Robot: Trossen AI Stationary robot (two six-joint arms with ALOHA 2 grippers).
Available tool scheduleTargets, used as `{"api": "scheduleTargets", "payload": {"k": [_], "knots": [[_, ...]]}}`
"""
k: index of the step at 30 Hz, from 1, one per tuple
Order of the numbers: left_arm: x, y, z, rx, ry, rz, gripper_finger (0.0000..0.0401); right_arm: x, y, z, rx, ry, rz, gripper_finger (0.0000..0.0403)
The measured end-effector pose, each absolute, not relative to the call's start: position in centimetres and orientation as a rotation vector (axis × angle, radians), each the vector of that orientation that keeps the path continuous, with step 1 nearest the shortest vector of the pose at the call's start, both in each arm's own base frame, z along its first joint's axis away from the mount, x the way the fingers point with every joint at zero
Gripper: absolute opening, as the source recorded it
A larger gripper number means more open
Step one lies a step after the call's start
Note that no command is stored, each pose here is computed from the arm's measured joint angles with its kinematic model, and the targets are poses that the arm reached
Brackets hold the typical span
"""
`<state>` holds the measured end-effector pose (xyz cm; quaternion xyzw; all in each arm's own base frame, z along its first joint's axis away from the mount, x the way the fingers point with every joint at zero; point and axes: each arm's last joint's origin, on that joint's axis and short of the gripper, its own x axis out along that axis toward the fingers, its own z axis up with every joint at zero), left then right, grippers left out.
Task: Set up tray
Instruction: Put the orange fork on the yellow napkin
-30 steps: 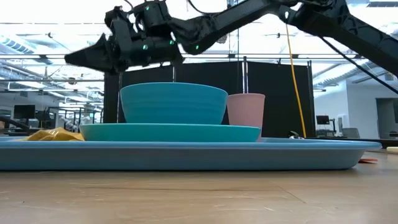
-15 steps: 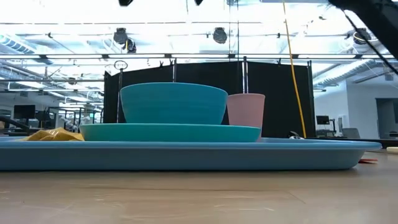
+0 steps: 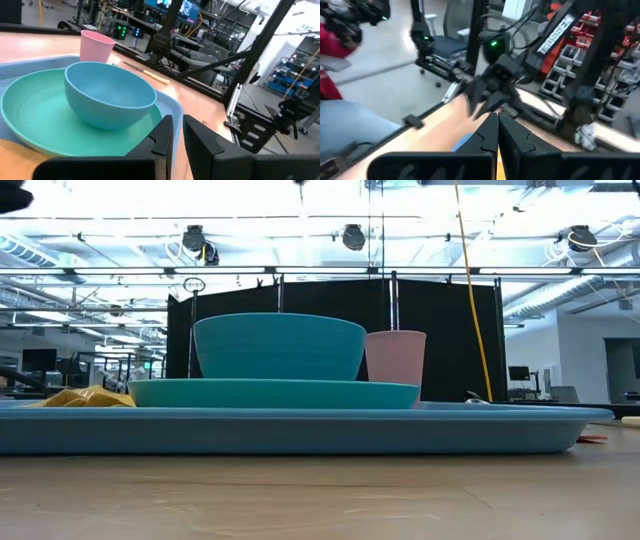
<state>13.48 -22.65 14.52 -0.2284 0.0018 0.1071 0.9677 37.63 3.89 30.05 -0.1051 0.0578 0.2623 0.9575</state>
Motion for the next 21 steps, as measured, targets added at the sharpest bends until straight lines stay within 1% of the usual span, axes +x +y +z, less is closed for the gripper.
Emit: {"api": "scheduleTargets", "payload": {"k": [2,4,7,10,12,16,21], "knots": [[14.0,-22.4,14.5,-0.449,0.0,0.237,0.0047,35.5,3.9,29.1,-0.165,0.089,0.531,0.0],[14.5,-21.9,14.7,-0.448,-0.027,0.299,0.0047,33.5,3.7,28.6,-0.141,0.033,0.514,0.0],[15.4,-21.2,15.1,-0.539,-0.08,0.373,0.0047,31.0,3.4,27.8,-0.136,-0.024,0.469,0.0],[16.0,-20.8,15.8,-0.643,-0.127,0.405,0.0047,28.8,3.0,27.4,-0.147,-0.057,0.427,0.0],[16.4,-20.6,16.1,-0.676,-0.144,0.416,0.0047,27.6,2.8,27.3,-0.155,-0.075,0.404,0.0],[17.6,-20.6,17.0,-0.704,-0.172,0.452,0.0047,26.2,2.7,26.2,-0.14,-0.046,0.403,0.0],[20.6,-20.7,19.1,-0.632,-0.188,0.532,0.0047,25.2,2.7,25.0,-0.138,-0.02,0.409,0.0]]}}
